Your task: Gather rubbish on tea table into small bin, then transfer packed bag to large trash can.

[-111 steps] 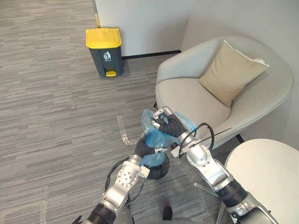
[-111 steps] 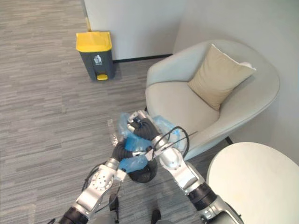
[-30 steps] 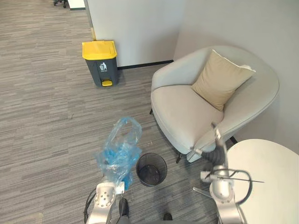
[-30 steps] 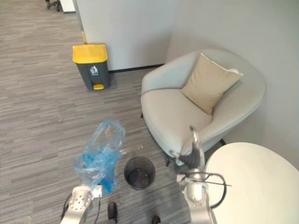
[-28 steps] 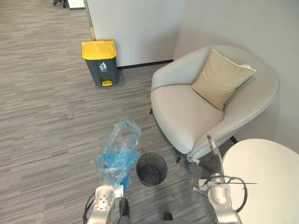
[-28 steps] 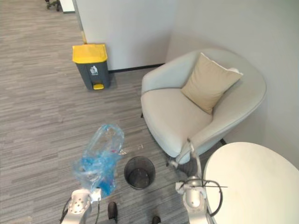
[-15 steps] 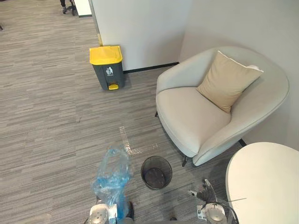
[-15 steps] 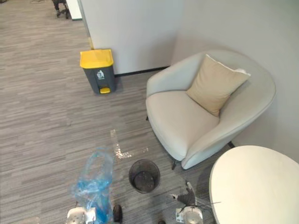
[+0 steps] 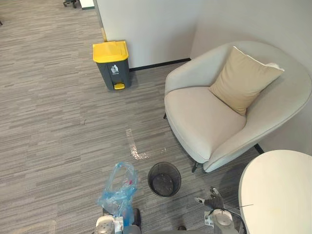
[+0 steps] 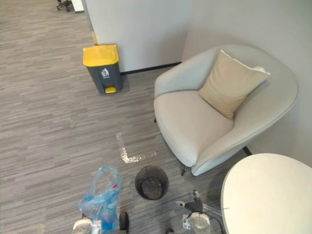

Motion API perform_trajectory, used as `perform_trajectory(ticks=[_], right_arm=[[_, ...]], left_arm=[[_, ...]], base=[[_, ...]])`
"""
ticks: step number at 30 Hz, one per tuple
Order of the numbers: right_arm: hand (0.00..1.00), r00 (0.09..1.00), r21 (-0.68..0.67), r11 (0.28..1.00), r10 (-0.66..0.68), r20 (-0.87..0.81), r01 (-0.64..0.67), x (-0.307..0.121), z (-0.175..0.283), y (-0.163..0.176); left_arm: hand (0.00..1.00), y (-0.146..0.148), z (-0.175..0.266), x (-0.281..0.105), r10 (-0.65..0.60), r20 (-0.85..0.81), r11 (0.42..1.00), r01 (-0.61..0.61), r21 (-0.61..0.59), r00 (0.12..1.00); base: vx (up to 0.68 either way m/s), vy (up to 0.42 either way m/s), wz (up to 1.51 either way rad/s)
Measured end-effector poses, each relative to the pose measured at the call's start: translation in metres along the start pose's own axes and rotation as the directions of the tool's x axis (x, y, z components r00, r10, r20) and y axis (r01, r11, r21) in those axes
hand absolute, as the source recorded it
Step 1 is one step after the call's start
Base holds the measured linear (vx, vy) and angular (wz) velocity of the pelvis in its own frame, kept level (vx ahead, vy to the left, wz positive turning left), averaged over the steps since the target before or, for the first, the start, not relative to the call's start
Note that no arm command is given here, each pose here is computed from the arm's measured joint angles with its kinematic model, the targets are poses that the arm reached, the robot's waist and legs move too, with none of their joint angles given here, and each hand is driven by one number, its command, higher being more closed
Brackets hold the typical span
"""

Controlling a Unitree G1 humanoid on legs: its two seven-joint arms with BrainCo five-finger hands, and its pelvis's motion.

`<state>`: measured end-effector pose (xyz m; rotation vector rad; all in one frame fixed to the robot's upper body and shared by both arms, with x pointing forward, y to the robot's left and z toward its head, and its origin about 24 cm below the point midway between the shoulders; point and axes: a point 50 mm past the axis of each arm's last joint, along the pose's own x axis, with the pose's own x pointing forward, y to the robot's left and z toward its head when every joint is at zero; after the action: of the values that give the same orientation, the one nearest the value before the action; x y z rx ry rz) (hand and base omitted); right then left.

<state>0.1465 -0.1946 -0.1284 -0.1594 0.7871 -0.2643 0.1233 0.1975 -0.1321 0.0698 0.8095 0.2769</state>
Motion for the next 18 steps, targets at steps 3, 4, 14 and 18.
perform_trajectory(ticks=[3,4,14,18], right_arm=[[0.0,1.0,0.001,1.0,-0.004,0.023,0.004,0.002,0.007,0.0],[0.0,1.0,0.002,1.0,-0.013,0.029,0.013,0.002,0.009,0.0],[0.0,0.981,0.035,0.997,-0.073,0.182,0.067,0.006,0.049,-0.011],[0.0,0.99,0.03,0.997,-0.071,0.121,0.068,0.004,0.035,-0.01]], left_arm=[[1.0,-0.002,0.007,0.003,-0.005,0.021,1.0,0.005,-0.004,1.0],[1.0,-0.004,0.013,0.004,-0.008,0.041,1.0,0.008,-0.009,0.999],[1.0,-0.022,0.045,0.003,-0.042,0.169,0.996,0.054,-0.069,0.985],[1.0,-0.026,0.073,0.013,-0.068,0.239,0.997,0.076,-0.023,0.969]], base=[[-0.03,-0.015,0.29],[-0.03,-0.009,0.36],[-0.09,0.055,0.03],[-0.25,0.045,0.45]])
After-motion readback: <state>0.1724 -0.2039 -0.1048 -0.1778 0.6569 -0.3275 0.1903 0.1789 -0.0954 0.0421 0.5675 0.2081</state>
